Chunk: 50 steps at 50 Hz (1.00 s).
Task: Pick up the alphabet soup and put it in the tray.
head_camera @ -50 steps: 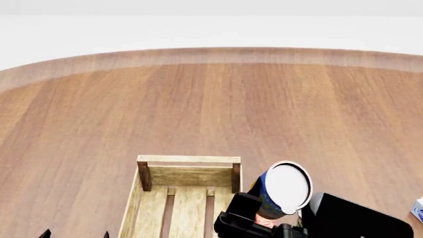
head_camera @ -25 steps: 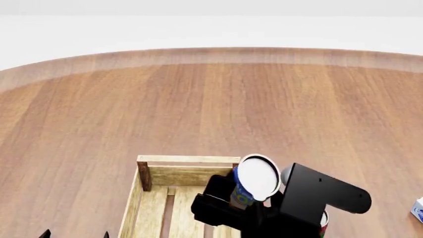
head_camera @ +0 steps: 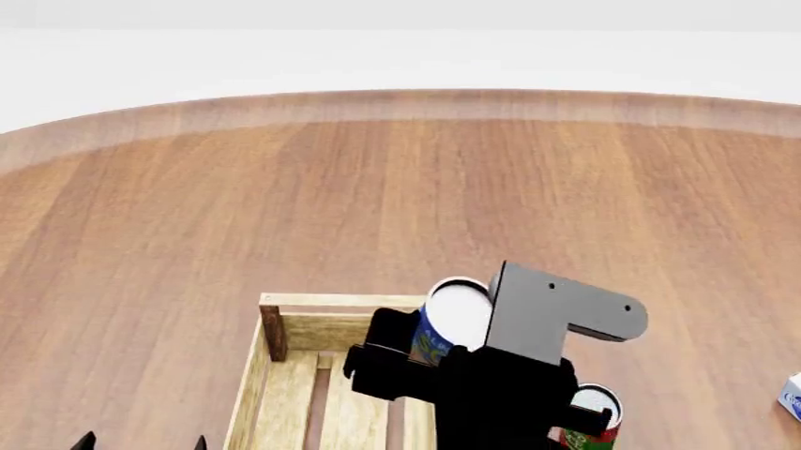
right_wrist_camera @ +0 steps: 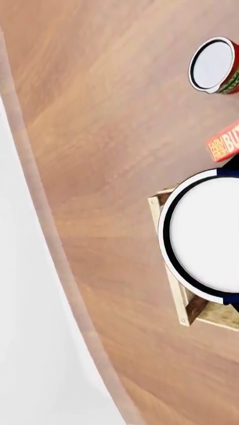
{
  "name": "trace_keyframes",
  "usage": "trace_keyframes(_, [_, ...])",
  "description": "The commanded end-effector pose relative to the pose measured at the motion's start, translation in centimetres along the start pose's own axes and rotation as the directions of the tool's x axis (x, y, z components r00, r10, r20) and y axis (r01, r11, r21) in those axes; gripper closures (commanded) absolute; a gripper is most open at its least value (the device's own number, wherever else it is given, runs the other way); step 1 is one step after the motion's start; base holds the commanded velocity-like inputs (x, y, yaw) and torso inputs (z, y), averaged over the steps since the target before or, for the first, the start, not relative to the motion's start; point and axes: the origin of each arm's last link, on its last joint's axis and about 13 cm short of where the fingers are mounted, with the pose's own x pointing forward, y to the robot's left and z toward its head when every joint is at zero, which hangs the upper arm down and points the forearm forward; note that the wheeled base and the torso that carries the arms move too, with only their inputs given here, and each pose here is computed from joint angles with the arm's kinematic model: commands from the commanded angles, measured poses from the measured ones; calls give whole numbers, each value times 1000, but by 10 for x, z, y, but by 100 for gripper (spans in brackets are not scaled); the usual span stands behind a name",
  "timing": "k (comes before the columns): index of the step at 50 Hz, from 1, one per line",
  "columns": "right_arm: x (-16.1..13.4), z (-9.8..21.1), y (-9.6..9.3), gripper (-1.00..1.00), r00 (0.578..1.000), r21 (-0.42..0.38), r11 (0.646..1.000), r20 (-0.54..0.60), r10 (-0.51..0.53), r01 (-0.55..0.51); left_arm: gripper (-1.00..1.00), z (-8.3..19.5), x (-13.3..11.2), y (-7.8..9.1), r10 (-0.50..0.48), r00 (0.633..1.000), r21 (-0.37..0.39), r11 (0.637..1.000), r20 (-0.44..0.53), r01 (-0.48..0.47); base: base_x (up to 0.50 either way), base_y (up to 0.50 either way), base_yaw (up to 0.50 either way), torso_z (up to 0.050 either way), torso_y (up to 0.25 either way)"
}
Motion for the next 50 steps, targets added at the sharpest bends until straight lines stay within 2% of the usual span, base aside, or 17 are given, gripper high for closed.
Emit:
trace_keyframes(1, [12,6,7,100,1000,-86,996,1,6,-6,-100,1,0,0,-1,1000,-2,1000,4,1,0,0,0,0,0])
trace_keyframes(26, [18,1,17,100,999,-133,990,-35,36,-41,-100,2,0,1,0,1000,-6,1000,7,0,0,0,0,0,0])
trace_keyframes(50, [11,-6,21,100,996,-126,988,-45,82,-87,-100,3,-1,1,-2,1000,-5,1000,9,2,0,0,0,0,1])
